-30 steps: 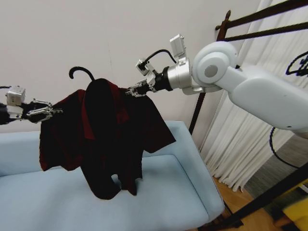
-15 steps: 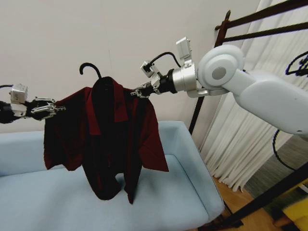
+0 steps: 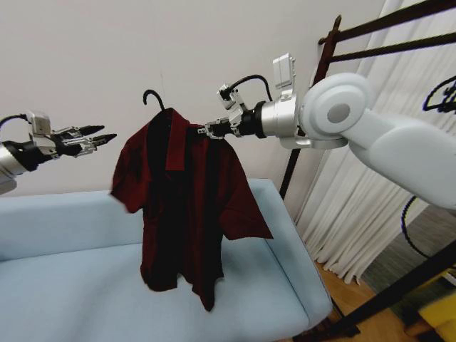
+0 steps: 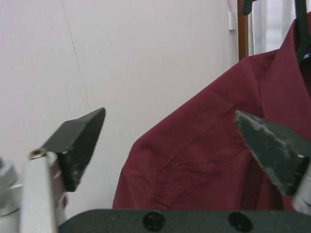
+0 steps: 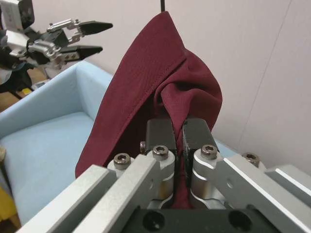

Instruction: Pick up the clothes from the sofa and hang them on the clothes hanger.

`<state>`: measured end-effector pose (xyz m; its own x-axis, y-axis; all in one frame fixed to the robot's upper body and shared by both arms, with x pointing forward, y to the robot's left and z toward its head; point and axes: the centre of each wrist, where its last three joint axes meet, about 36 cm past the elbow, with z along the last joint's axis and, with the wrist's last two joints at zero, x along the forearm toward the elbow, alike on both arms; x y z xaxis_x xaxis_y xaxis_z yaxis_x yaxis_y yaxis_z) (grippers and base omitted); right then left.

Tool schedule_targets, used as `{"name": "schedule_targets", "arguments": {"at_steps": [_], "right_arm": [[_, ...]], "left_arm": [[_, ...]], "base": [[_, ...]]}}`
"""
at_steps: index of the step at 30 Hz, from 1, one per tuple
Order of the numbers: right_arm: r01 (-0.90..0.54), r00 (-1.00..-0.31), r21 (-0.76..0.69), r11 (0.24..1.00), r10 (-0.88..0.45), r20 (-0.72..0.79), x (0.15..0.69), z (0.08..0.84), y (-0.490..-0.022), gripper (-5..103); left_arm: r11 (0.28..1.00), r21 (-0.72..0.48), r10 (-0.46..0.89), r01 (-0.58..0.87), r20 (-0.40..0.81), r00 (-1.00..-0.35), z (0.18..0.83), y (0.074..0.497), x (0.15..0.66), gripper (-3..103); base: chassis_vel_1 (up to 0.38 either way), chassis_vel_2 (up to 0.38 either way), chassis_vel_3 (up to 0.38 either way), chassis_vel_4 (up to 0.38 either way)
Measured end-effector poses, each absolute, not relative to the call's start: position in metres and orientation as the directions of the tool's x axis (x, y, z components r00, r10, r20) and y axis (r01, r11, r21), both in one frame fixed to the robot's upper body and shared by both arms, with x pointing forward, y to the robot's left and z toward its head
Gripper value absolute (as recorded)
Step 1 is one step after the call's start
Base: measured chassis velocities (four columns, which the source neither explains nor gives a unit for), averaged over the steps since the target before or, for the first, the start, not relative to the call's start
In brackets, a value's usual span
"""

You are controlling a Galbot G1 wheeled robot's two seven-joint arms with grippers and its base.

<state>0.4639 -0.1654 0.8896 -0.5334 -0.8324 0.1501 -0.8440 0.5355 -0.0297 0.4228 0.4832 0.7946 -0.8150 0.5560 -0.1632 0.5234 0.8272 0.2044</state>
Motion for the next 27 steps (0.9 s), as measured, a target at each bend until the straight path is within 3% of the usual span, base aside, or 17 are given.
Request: {"name": "schedule_targets", "arguments": {"at_steps": [3,12,21,27], "right_arm": [[-0.819,-0.572,-0.040,0.572,-0.812,0.116,0.458,0.887,-0.163,2],[-0.798,-0.597,-0.114,0.591,-0.801,0.026,0.448,0.876,-0.157,2],[-0.793,-0.584,-0.208,0.572,-0.812,-0.006,0.439,0.855,-0.147,2],[-0.805,-0.567,-0.207,0.556,-0.824,-0.008,0.435,0.853,-0.145,2]], "left_arm": [[0.835,0.211,0.543,0.508,-0.176,-0.821,0.790,0.446,0.411,98],[0.882,0.159,0.467,0.443,-0.176,-0.867,0.779,0.361,0.369,100],[0.906,0.075,0.423,0.417,-0.172,-0.889,0.773,0.345,0.358,102],[0.913,0.049,0.407,0.405,-0.177,-0.896,0.772,0.353,0.365,83]], "base": [[0.000,0.000,0.000,0.000],[0.000,0.000,0.000,0.000],[0.000,0.000,0.000,0.000],[0.000,0.000,0.000,0.000]]}}
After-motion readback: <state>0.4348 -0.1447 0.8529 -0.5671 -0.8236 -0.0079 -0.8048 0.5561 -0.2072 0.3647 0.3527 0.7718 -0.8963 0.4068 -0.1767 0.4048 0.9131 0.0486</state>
